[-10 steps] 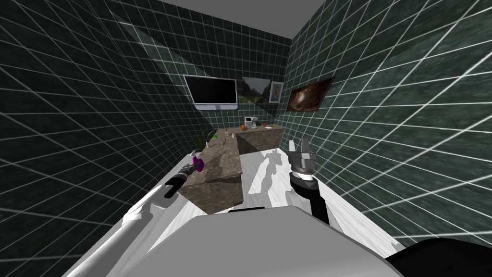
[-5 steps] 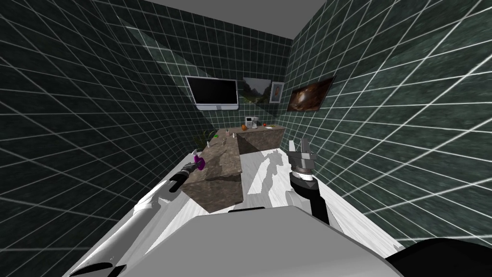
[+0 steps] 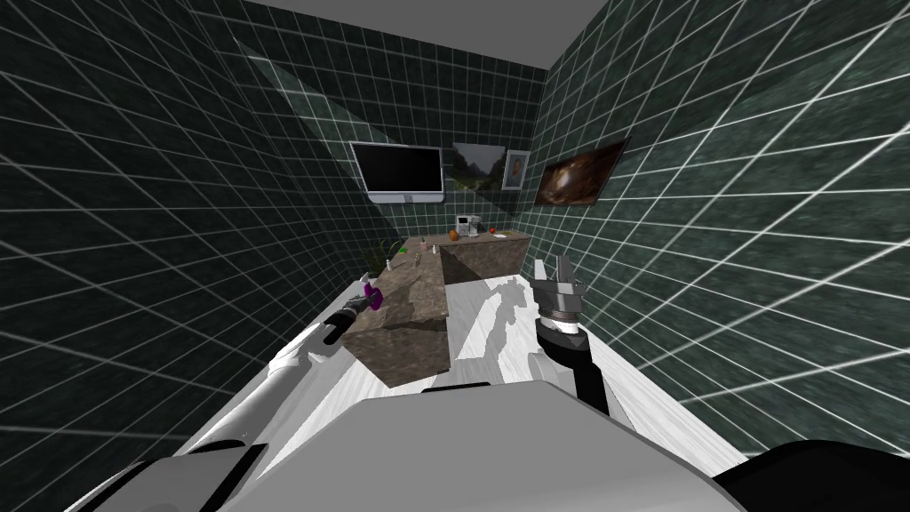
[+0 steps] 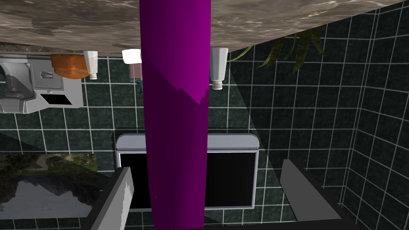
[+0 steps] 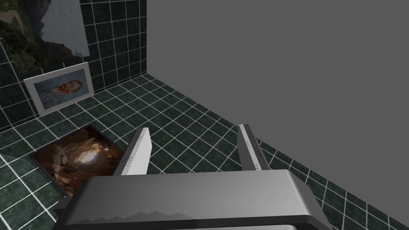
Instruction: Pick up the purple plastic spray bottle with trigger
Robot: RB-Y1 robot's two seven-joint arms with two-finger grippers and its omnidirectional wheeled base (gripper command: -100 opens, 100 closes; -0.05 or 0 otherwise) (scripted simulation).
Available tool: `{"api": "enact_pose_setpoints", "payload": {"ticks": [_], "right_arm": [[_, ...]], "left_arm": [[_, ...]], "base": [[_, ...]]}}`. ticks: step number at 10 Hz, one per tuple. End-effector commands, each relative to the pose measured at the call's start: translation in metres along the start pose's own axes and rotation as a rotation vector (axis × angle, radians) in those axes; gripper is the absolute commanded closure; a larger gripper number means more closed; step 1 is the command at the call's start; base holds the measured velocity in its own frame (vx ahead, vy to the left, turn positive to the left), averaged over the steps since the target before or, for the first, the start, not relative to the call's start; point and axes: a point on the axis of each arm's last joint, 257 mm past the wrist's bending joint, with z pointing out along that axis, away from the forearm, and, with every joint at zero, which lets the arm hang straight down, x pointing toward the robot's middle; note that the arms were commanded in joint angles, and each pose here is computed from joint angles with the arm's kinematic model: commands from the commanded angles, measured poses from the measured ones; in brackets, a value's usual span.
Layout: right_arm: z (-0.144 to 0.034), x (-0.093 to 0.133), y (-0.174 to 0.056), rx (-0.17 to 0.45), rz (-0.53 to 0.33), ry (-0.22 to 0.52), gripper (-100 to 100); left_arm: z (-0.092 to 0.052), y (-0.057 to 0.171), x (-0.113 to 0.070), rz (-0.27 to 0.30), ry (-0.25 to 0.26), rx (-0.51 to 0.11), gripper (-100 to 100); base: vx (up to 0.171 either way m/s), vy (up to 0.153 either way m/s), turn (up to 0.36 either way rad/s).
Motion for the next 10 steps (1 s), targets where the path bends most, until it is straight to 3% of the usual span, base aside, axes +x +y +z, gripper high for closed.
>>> {"api": "enact_pose_setpoints", "payload": {"ticks": [1, 2, 3, 4, 5, 7, 8, 10], "right_arm": [[0.000, 0.000, 0.000, 0.000, 0.000, 0.000, 0], [0.000, 0.000, 0.000, 0.000, 0.000, 0.000, 0], [0.000, 0.000, 0.000, 0.000, 0.000, 0.000, 0], [0.000, 0.000, 0.000, 0.000, 0.000, 0.000, 0], [0.000, 0.000, 0.000, 0.000, 0.000, 0.000, 0], [0.000, 0.000, 0.000, 0.000, 0.000, 0.000, 0], [0.000, 0.000, 0.000, 0.000, 0.000, 0.000, 0], [0.000, 0.000, 0.000, 0.000, 0.000, 0.000, 0]], "left_arm": [[0.011, -0.007, -0.008, 0.001, -0.009, 0.020, -100], [0.016, -0.002, -0.010, -0.004, -0.006, 0.006, -100], [0.015, 0.006, 0.000, -0.007, 0.012, -0.010, -100], [0.026, -0.015, -0.008, 0.009, 0.006, 0.044, -100], [0.033, -0.012, -0.014, 0.002, 0.003, 0.031, -100], [0.034, -0.003, -0.008, -0.005, 0.020, 0.011, -100], [0.044, -0.022, -0.013, 0.011, 0.021, 0.060, -100], [0.053, -0.015, -0.020, -0.001, 0.023, 0.037, -100]], "base": [[-0.048, -0.029, 0.060], [-0.026, -0.018, -0.008], [-0.007, -0.004, -0.010], [-0.044, -0.013, 0.108], [-0.053, -0.025, 0.061], [-0.014, -0.013, -0.005], [-0.034, -0.015, 0.129], [-0.043, -0.021, 0.016]]}}
